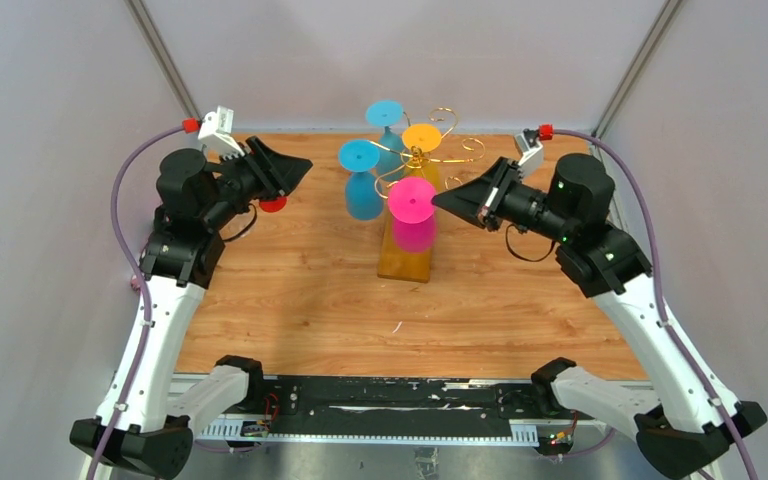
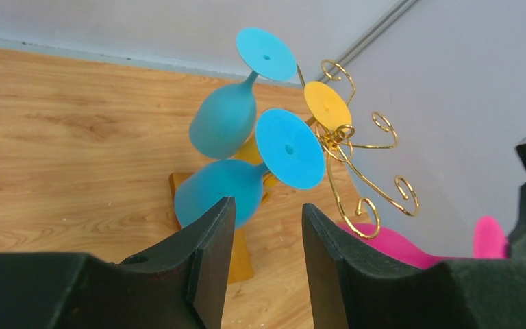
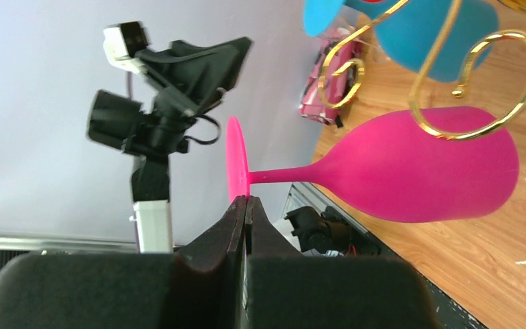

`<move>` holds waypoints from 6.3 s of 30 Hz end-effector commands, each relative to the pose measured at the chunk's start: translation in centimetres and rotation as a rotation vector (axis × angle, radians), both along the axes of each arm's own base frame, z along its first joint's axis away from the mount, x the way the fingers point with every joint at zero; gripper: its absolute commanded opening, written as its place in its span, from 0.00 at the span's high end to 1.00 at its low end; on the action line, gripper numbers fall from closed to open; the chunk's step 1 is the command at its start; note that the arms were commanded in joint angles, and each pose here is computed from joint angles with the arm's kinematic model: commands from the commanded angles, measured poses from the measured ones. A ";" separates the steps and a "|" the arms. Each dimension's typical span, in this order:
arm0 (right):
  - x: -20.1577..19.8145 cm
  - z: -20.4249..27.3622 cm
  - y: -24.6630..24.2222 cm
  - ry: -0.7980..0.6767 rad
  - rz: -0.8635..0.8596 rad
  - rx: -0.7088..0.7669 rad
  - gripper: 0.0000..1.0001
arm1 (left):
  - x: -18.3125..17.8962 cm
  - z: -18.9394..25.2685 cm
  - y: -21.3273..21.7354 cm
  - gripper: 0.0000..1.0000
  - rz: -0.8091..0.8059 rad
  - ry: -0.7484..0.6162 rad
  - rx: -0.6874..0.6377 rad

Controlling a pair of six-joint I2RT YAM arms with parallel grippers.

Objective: Take the wine glass off the wine glass rack

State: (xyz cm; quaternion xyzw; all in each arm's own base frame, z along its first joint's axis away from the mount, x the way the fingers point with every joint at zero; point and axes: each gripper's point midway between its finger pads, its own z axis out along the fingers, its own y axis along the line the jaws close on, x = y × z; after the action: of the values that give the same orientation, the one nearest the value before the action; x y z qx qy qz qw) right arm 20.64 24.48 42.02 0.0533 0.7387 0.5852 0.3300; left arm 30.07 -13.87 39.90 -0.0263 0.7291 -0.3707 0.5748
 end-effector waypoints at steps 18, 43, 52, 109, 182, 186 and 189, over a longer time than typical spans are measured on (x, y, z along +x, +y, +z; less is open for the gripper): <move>-7.4 20.4 -1.6 -0.635 0.158 0.329 1.00 | -7.9 8.8 -7.2 0.48 -0.578 -0.547 -0.116; -6.1 19.9 0.1 -0.603 0.247 0.429 1.00 | -10.3 11.7 -7.9 0.49 -0.896 -0.733 -0.442; -6.2 20.0 -0.4 -0.630 0.207 0.397 1.00 | -9.8 11.2 -8.1 0.49 -0.902 -0.708 -0.440; -4.6 11.9 1.1 -0.531 0.181 0.316 0.56 | -11.4 13.4 -3.2 1.00 -0.320 -0.601 -0.135; 2.8 2.5 -6.9 -0.602 -0.336 -0.441 0.27 | 11.4 -21.7 12.2 0.63 0.512 0.670 0.587; 2.7 2.5 -6.9 -0.597 -0.332 -0.433 0.25 | 10.9 -19.5 12.1 0.52 0.511 0.628 0.569; 2.8 2.4 -6.9 -0.594 -0.335 -0.434 0.25 | 10.4 -17.7 12.1 0.51 0.516 0.596 0.554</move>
State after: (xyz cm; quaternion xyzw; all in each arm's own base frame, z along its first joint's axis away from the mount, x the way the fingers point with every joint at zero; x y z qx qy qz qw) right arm 23.85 17.39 43.76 -0.0640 0.7106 0.3336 0.6162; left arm 40.77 -2.01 17.79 -0.1567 0.9211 0.0244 0.3556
